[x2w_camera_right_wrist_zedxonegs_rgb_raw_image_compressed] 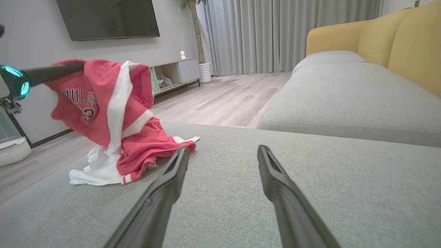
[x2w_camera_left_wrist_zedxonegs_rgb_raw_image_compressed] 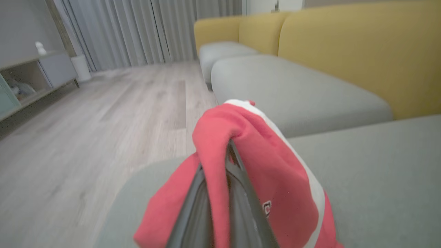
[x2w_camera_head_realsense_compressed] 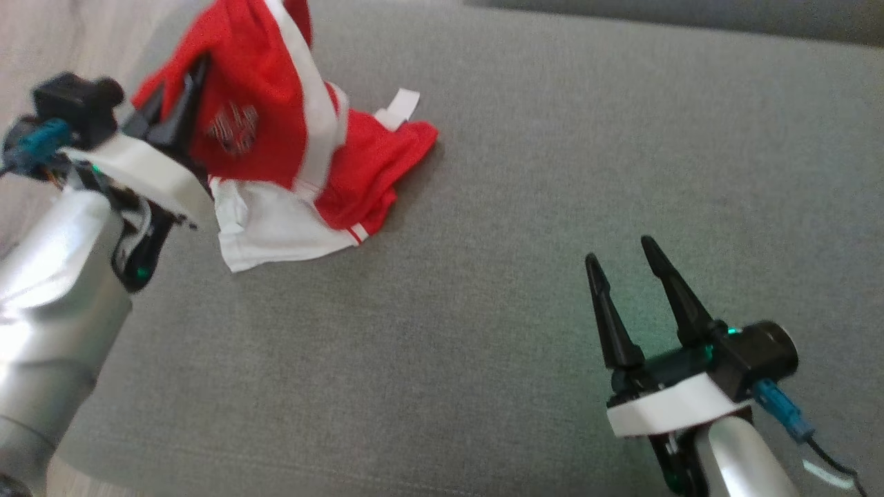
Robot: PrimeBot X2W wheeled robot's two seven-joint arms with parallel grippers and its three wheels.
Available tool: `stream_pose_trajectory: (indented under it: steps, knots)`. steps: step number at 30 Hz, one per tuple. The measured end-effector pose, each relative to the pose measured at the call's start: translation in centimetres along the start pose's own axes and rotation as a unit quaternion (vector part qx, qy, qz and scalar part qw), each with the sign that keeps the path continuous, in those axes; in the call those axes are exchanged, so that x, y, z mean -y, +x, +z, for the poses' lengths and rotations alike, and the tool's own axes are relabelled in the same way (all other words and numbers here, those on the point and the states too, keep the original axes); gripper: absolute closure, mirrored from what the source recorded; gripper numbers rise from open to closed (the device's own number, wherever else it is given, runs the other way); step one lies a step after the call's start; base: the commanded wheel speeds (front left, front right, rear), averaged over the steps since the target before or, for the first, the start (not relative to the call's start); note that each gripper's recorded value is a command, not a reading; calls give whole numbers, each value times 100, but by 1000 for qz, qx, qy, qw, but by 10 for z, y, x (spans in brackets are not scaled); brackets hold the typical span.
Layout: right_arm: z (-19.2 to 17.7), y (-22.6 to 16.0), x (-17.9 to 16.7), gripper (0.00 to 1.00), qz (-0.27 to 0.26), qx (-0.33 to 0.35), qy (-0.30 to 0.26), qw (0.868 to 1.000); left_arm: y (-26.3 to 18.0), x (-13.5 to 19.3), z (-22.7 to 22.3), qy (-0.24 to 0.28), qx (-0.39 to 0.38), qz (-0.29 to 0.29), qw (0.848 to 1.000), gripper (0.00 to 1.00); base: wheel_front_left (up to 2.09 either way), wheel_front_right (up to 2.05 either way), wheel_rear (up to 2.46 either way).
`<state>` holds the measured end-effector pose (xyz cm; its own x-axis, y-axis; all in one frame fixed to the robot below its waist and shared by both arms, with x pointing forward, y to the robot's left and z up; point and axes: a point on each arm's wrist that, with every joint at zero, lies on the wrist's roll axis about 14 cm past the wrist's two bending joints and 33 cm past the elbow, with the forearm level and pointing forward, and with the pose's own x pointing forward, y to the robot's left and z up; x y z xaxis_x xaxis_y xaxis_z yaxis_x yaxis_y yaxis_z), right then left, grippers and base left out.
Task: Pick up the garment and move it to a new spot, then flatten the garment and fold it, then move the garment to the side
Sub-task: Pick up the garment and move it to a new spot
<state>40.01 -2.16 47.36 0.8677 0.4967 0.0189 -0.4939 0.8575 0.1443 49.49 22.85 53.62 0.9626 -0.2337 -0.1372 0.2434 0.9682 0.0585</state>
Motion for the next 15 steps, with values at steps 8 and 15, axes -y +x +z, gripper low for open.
stream_pose_trajectory:
  steps: [8,15]
  knots:
    - [16,-21,-7,0,-4,16,-7,1000,-24,24,107,27,158,-34,986,100,0,0,0]
    - [40,-36,16,0,-48,48,-15,998,-33,102,136,66,182,-144,970,100,0,0,0]
